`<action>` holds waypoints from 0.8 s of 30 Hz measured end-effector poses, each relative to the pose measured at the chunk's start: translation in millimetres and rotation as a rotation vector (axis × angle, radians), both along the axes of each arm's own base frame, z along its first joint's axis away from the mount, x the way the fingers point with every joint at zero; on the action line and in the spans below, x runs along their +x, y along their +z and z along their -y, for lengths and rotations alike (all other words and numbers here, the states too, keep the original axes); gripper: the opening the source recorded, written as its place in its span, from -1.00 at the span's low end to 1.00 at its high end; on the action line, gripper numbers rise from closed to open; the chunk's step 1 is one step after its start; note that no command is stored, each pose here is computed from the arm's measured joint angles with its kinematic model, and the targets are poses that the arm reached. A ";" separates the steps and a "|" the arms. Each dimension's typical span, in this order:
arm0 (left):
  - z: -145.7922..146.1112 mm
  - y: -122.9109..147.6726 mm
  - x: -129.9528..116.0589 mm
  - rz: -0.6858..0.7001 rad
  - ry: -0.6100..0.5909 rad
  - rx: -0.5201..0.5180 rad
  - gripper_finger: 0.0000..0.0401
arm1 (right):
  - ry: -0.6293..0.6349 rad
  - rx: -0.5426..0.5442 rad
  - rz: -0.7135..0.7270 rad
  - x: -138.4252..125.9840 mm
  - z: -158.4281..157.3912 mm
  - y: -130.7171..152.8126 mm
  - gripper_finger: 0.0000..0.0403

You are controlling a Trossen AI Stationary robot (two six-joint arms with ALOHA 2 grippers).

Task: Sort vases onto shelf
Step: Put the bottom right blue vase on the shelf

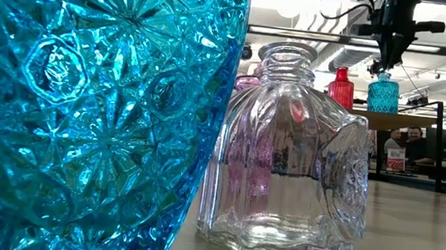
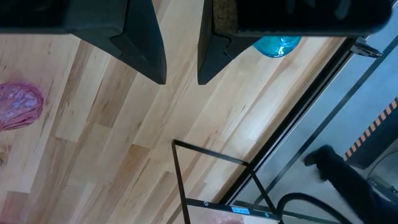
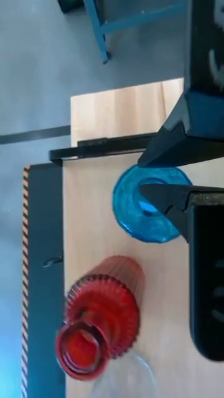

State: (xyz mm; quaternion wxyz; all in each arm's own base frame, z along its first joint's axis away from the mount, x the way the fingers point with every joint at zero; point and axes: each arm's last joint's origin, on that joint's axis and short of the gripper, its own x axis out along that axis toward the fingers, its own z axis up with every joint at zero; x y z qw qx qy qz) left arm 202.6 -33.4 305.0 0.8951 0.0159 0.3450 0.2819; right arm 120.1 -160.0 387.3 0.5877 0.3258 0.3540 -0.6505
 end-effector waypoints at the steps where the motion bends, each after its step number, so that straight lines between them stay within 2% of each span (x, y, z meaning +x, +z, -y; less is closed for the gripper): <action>1: 0.0 0.0 0.0 0.000 0.000 0.000 -0.59 | 0.007 0.007 0.007 -0.1 -1.5 0.3 -0.85; 7: 0.0 0.0 0.0 0.000 0.000 0.000 -0.59 | 0.024 0.073 -0.002 0.2 -10.6 -1.9 -0.85; 17: 0.0 0.0 0.0 0.000 0.000 0.000 -0.59 | 0.018 0.086 0.004 4.0 -14.0 -4.1 -0.85; 24: -0.1 -7.0 -0.4 -0.018 0.000 0.004 -0.59 | 0.030 0.132 -0.046 7.8 -12.1 -25.9 -0.85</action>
